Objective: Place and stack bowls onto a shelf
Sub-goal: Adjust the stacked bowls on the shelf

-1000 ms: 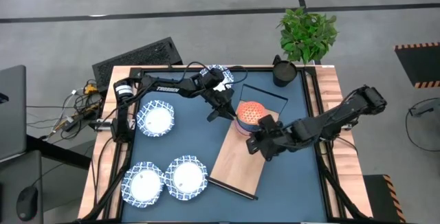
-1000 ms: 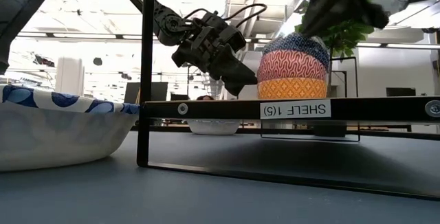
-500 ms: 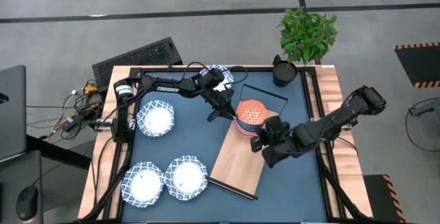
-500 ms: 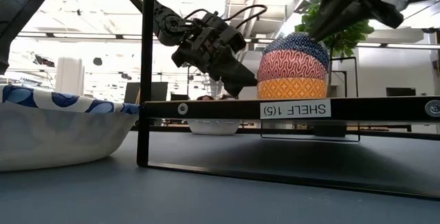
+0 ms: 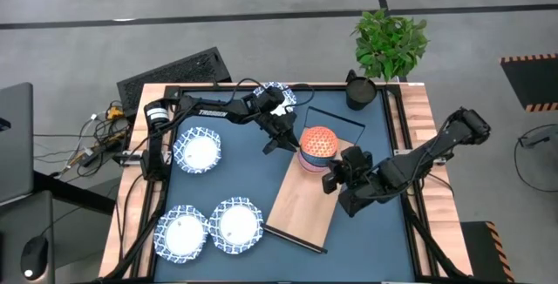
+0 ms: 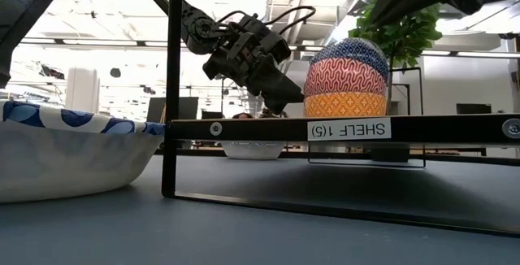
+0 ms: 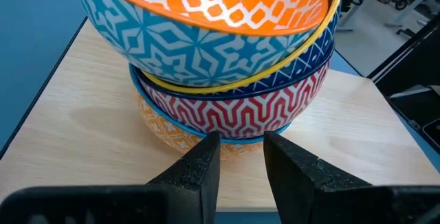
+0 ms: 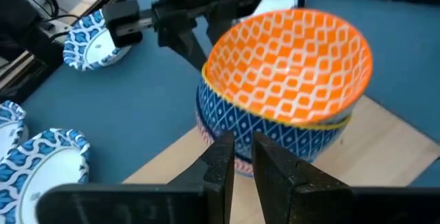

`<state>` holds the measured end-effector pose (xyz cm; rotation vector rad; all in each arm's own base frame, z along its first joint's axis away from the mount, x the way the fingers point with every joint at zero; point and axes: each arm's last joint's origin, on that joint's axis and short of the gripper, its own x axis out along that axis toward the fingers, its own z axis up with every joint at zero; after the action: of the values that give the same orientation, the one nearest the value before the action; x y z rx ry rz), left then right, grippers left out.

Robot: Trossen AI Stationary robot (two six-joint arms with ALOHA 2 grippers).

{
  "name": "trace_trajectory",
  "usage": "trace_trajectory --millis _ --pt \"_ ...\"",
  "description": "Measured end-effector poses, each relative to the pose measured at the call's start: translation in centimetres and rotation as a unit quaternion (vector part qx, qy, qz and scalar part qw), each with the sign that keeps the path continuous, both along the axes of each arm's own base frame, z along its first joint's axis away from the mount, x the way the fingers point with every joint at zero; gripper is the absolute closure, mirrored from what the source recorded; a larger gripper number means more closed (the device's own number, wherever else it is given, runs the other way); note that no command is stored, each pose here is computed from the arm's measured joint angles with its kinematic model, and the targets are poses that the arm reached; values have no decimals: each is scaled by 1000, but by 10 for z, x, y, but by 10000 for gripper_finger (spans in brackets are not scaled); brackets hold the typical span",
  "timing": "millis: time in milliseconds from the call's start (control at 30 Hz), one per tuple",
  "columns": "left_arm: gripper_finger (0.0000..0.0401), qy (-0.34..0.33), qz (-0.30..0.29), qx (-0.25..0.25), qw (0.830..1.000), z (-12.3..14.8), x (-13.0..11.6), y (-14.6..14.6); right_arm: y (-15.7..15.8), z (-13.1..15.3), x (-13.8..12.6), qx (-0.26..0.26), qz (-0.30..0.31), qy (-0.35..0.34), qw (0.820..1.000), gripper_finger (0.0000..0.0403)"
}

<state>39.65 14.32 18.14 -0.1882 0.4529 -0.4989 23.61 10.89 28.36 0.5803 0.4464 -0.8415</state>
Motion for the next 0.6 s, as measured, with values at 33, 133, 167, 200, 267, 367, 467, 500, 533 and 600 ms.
trace_trajectory --millis 33,133,167,200,267,367,467,500,533,600 --pt "303 0 0 0 1000 0 0 0 -1 0 1 0 -2 1 1000 324" --pt "303 0 0 0 1000 0 0 0 -3 -2 3 -3 -7 7 1000 324" --pt "303 0 0 0 1000 0 0 0 -4 -4 4 -5 -10 10 1000 324" --pt "303 0 0 0 1000 0 0 0 -4 -7 6 -7 -13 16 1000 324" --pt "303 0 0 1 1000 0 0 0 -5 -12 10 -11 -16 27 999 324" --pt "303 0 0 1 1000 0 0 0 -5 -19 15 -12 -20 42 999 324" --pt "303 0 1 1 1000 0 0 0 -4 -25 19 -7 -18 55 998 324" --pt "303 0 1 1 1000 0 0 0 -4 -25 19 -5 -17 57 998 324" --pt "303 0 1 2 1000 0 0 0 -4 -25 19 -2 -16 58 998 324" --pt "303 0 2 2 1000 0 0 -1 -4 -25 19 0 -15 57 998 324"
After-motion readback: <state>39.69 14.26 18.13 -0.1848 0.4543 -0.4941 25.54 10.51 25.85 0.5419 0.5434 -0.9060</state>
